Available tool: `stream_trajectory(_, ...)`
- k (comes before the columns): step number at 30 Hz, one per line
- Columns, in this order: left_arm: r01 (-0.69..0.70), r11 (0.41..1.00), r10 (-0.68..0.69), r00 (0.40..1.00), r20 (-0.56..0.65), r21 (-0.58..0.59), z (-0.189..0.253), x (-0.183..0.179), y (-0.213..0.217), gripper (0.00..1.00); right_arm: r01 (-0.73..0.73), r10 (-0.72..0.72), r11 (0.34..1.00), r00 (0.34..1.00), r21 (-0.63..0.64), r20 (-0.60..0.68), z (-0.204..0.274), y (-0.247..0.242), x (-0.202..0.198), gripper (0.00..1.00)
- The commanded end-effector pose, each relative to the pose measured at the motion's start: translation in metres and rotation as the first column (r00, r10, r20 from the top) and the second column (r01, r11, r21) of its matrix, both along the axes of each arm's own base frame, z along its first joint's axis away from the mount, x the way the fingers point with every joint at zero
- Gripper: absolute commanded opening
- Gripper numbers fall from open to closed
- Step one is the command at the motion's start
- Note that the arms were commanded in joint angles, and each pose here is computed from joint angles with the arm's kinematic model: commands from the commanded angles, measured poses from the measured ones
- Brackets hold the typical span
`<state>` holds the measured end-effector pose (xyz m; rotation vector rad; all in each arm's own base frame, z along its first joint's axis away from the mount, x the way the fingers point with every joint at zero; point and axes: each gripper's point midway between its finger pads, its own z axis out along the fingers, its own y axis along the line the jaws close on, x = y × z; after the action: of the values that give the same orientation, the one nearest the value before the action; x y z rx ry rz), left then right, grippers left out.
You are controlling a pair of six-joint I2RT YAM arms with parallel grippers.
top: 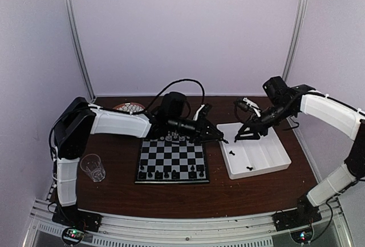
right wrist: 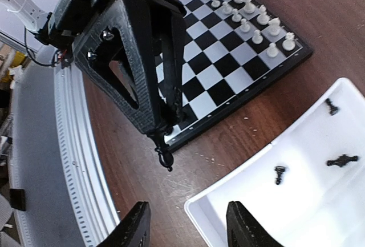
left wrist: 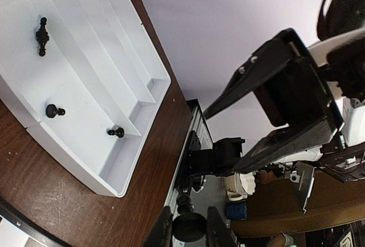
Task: Set up the chess pieces on the board
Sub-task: Pass from the left arm to the right
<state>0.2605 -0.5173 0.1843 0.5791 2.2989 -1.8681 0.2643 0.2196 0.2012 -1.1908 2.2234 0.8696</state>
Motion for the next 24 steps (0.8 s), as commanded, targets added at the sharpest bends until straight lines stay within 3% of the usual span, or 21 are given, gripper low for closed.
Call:
stream_trajectory(1, 0.001, 0.997, 0.004, 0.998, 0.069, -0.080, 0.037, 0.001, 0.001, 0.12, -0.045, 0.081, 0.984, 0.975, 0.171, -0.209, -0.005, 0.023, -0.016, 0.49)
stream_trajectory(9, -0.002, 0.996, 0.008, 0.997, 0.077, -0.090, 0.042, 0.001, 0.003, 0.13, -0.063, 0.174, 0.949, 0.921, 0.310, -0.347, 0.005, 0.041, -0.016, 0.48)
stream_trajectory(17, 0.001, 0.995, 0.007, 0.997, 0.081, -0.099, 0.045, 0.001, 0.002, 0.13, -0.045, 0.175, 0.948, 0.900, 0.316, -0.398, -0.005, 0.044, -0.012, 0.48)
stream_trajectory(24, 0.001, 0.994, 0.008, 0.996, 0.085, -0.106, 0.047, 0.003, 0.002, 0.13, -0.042, 0.188, 0.941, 0.890, 0.336, -0.415, -0.004, 0.046, -0.011, 0.37)
